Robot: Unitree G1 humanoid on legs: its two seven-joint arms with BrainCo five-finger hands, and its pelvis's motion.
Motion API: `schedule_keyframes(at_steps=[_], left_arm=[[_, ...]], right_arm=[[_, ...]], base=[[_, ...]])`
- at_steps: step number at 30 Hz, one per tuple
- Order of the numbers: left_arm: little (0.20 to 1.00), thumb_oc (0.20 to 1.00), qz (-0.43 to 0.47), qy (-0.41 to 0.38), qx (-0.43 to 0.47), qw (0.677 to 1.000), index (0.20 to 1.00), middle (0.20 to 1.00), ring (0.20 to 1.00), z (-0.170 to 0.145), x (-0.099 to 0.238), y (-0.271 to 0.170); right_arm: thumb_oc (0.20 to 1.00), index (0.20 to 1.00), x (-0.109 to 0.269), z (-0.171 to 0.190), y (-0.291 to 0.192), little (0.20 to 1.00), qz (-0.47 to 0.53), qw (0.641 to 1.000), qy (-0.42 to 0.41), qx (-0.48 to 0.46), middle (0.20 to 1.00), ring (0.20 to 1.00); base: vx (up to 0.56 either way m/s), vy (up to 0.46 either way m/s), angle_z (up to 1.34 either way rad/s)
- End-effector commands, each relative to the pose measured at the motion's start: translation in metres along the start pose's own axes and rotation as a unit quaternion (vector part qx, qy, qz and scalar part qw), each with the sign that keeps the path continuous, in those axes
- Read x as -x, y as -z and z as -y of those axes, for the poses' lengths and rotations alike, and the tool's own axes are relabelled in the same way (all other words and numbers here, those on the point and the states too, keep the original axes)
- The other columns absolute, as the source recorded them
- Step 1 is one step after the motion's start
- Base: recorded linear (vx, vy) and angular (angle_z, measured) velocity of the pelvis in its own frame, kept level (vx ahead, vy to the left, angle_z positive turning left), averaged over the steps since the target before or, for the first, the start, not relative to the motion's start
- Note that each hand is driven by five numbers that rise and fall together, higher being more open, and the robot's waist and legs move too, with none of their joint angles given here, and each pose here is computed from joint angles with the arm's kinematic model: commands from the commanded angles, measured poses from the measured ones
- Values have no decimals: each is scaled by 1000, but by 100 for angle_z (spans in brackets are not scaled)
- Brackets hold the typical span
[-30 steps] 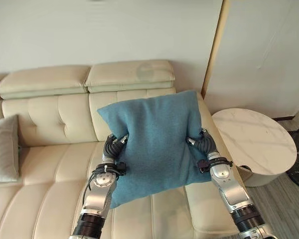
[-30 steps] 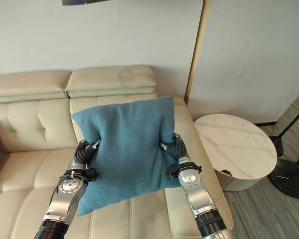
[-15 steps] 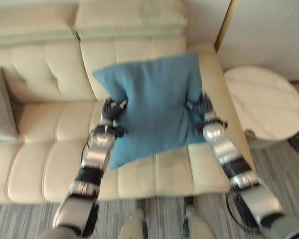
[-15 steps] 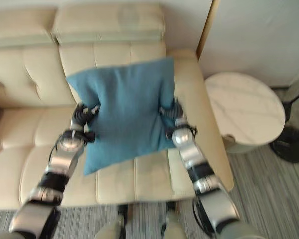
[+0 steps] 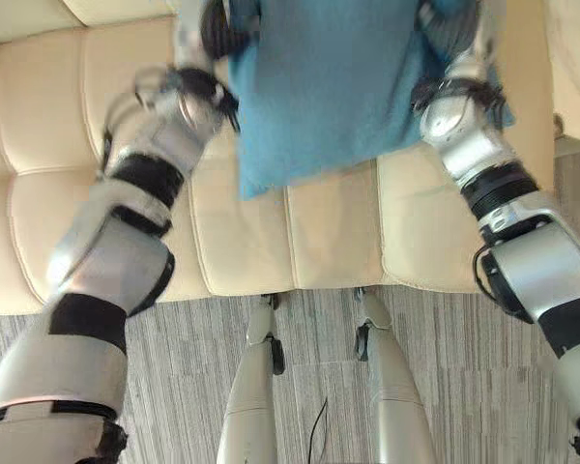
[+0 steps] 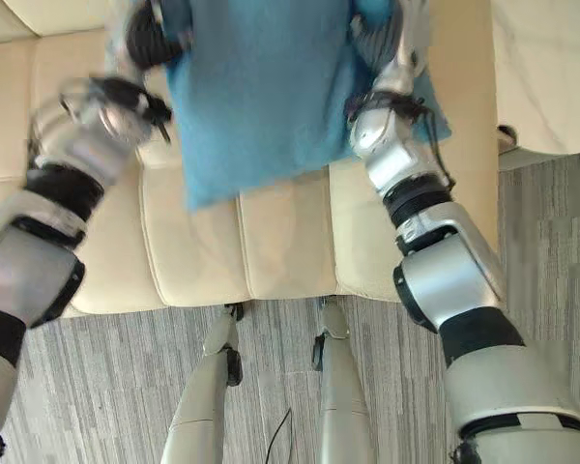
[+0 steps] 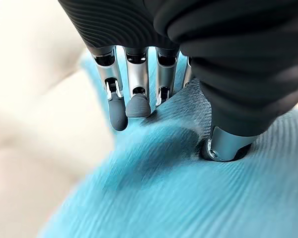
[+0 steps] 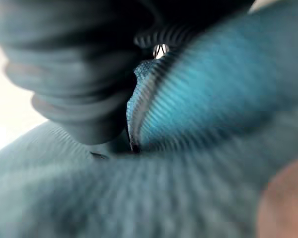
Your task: Pick up all the scattered cushions and arrange them neatly on the sofa.
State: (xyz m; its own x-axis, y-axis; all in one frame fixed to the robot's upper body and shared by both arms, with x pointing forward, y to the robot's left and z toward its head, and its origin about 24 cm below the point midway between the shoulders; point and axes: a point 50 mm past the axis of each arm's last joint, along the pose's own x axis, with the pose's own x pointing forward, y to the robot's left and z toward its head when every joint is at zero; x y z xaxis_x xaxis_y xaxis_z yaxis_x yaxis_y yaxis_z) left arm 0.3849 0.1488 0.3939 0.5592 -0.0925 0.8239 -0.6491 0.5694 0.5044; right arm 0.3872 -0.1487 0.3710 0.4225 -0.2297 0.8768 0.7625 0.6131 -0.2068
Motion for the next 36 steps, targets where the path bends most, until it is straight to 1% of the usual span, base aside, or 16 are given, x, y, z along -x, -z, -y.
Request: schedule_keyframes(at_steps=[1,3,6,11,16,17,21,25,28,29,30,31,32,33,34,36], left_arm=[[200,200,235,-122,71,962,200,200,200,-58,-41,-121],[200,200,219,-139,102,960,200,200,200,-65,-46,-125],[200,200,201,-147,119,961,200,200,200,-66,-48,-123],[200,200,205,-167,91,960,200,200,200,-69,-49,-123],[200,200,226,-219,33,949,200,200,200,-85,-51,-125],[200,200,219,-224,-1,950,200,200,200,-86,-53,-119],[200,200,204,-204,-32,957,200,200,200,-78,-56,-112],[200,200,183,-188,-97,960,200,200,200,-70,-59,-105],[200,200,163,-188,-135,959,200,200,200,-71,-62,-101],[1000,1000,118,-178,-174,961,1000,1000,1000,-71,-64,-88],[1000,1000,81,-162,-222,958,1000,1000,1000,-72,-66,-80],[1000,1000,81,-162,-223,958,1000,1000,1000,-72,-66,-80],[1000,1000,60,-153,-249,954,1000,1000,1000,-74,-66,-73],[1000,1000,23,-138,-299,944,1000,1000,1000,-77,-67,-64],[1000,1000,4,-132,-309,942,1000,1000,1000,-80,-67,-60],[1000,1000,-65,-115,-279,951,1000,1000,1000,-86,-67,-50]], right_arm=[[200,200,-30,22,-163,200,257,948,71,-173,200,200],[200,200,-32,26,-173,200,271,945,69,-172,200,200],[200,200,-32,26,-179,200,277,944,65,-169,200,200],[200,200,-30,22,-188,200,282,943,53,-169,200,200],[200,200,-30,29,-205,200,294,932,79,-197,200,200],[200,200,-32,34,-211,200,304,927,99,-197,200,200],[200,200,-38,33,-202,200,298,935,105,-164,200,200],[200,200,-46,29,-178,200,263,951,110,-120,200,200],[200,200,-49,30,-170,200,258,955,119,-91,200,200],[200,200,-53,29,-156,200,249,959,122,-55,200,200],[1000,1000,-56,28,-146,1000,239,964,116,-14,1000,1000],[1000,1000,-56,28,-146,1000,239,964,117,-14,1000,1000],[1000,1000,-58,28,-142,1000,237,965,110,7,1000,1000],[1000,1000,-63,26,-129,1000,216,970,90,65,1000,1000],[1000,1000,-65,26,-125,1000,208,971,83,82,1000,1000],[1000,1000,-69,27,-111,1000,179,975,59,118,1000,1000]], base=[[67,32,9],[45,9,2],[11,-1,-1],[19,26,3],[16,8,1],[36,0,3],[4,-8,1],[7,-8,4],[0,0,0],[-32,-29,1],[-31,-26,1],[-32,-14,0],[-37,-12,0],[-38,-12,-1],[0,0,0],[0,0,0]])
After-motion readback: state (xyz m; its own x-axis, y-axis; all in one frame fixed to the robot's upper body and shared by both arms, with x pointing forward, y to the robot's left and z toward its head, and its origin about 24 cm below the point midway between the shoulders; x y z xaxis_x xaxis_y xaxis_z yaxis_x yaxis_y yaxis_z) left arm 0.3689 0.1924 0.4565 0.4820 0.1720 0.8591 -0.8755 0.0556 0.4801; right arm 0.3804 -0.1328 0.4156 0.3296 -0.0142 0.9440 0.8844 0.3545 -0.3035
